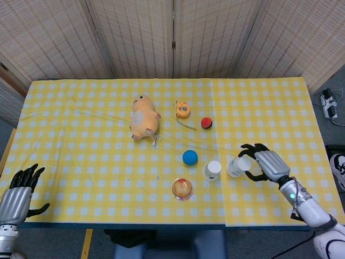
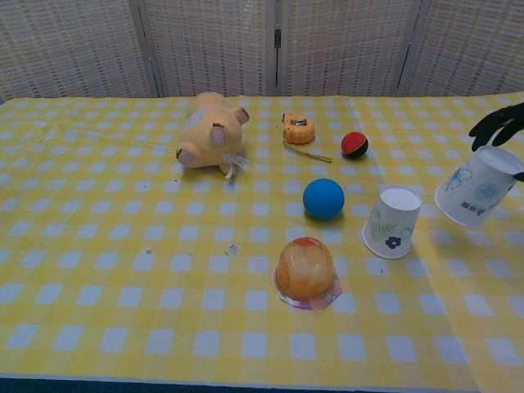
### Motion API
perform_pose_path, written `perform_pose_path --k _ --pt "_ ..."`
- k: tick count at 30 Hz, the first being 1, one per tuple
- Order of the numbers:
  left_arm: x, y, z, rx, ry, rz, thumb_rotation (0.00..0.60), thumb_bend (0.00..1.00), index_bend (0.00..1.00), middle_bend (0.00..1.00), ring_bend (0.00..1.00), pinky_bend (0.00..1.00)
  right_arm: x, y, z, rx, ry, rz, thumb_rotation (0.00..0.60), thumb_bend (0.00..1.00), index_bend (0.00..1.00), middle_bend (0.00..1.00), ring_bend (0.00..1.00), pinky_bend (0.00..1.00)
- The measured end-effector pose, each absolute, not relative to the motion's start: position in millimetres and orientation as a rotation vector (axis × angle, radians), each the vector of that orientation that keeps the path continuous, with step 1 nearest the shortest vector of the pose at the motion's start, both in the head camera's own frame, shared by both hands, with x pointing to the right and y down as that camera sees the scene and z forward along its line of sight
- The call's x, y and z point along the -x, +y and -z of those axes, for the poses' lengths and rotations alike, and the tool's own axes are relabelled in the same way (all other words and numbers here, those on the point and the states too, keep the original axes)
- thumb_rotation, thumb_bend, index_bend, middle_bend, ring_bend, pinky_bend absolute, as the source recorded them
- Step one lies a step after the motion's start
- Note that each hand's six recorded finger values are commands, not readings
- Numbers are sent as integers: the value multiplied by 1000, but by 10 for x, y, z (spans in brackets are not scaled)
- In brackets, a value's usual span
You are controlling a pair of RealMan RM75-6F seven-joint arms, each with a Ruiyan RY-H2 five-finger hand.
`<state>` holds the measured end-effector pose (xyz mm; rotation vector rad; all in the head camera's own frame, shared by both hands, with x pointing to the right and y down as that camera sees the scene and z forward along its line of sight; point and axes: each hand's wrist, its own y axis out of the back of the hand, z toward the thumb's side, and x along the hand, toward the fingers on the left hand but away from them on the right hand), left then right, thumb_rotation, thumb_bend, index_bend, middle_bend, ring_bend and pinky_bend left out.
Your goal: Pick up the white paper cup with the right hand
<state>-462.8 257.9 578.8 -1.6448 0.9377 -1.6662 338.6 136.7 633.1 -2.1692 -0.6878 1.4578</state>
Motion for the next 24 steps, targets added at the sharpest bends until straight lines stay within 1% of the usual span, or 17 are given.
perform_pose_path --k 5,15,24 --pt "4646 2591 -5769 1639 943 1673 600 214 102 35 10 0 -3323 1410 -6555 2192 -647 -1470 600 455 361 165 197 88" --pt "4661 2612 -5783 1641 945 1679 600 214 102 35 9 0 -3266 1409 -6719 2186 -608 -1488 600 455 340 164 197 88" --pt "4687 2626 -5786 1639 950 1686 600 214 93 35 9 0 -3222 1429 -6753 2185 -582 -1492 600 455 169 154 195 88"
